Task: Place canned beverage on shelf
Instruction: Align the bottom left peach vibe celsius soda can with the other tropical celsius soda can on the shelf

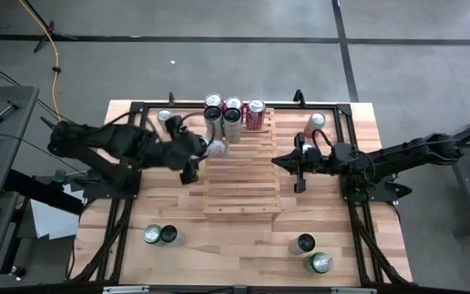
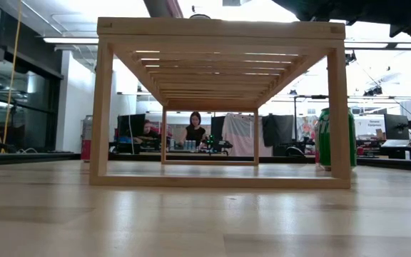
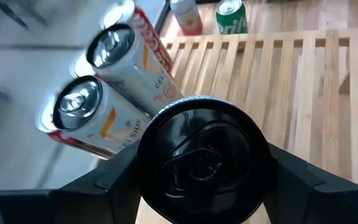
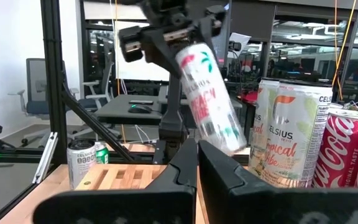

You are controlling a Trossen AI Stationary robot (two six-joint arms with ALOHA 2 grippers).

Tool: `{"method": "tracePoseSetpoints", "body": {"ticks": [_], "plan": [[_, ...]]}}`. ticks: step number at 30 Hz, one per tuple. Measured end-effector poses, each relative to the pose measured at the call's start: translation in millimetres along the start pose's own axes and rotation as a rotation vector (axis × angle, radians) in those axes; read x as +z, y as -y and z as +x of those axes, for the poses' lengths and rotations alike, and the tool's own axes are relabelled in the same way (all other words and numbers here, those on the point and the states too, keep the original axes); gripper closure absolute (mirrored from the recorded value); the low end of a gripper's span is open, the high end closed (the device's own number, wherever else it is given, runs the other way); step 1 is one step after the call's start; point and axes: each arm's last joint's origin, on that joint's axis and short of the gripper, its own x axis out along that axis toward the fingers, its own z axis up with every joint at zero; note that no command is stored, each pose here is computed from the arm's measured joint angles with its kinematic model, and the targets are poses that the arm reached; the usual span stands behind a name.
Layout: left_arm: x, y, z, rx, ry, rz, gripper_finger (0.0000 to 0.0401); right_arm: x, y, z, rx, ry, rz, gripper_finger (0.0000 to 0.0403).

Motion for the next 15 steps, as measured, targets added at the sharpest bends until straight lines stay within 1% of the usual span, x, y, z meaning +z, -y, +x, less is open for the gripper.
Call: {"method": "tracePoseSetpoints", "body": {"ticks": [2,5,12,15], "plan": [[1.6,-8.7,7.4,-0.037,-0.040,-0.044,0.0163,-0.1,0.0,0.0,0.000,-0.001,0.000,0.0403],[5.9,-20.6,12.2,-0.088,-0.061,-0.098,0.0163,-0.4,0.0,0.0,0.000,-0.004,0.000,0.0403],[14.9,-43.2,6.5,-0.148,-0.057,-0.158,0.0163,-0.8,-0.1,0.0,0.001,-0.008,-0.001,0.0403],[13.4,-49.4,6.0,-0.190,-0.092,-0.202,0.0163,-0.8,-0.1,0.0,0.000,-0.008,-0.001,0.0403]]}}
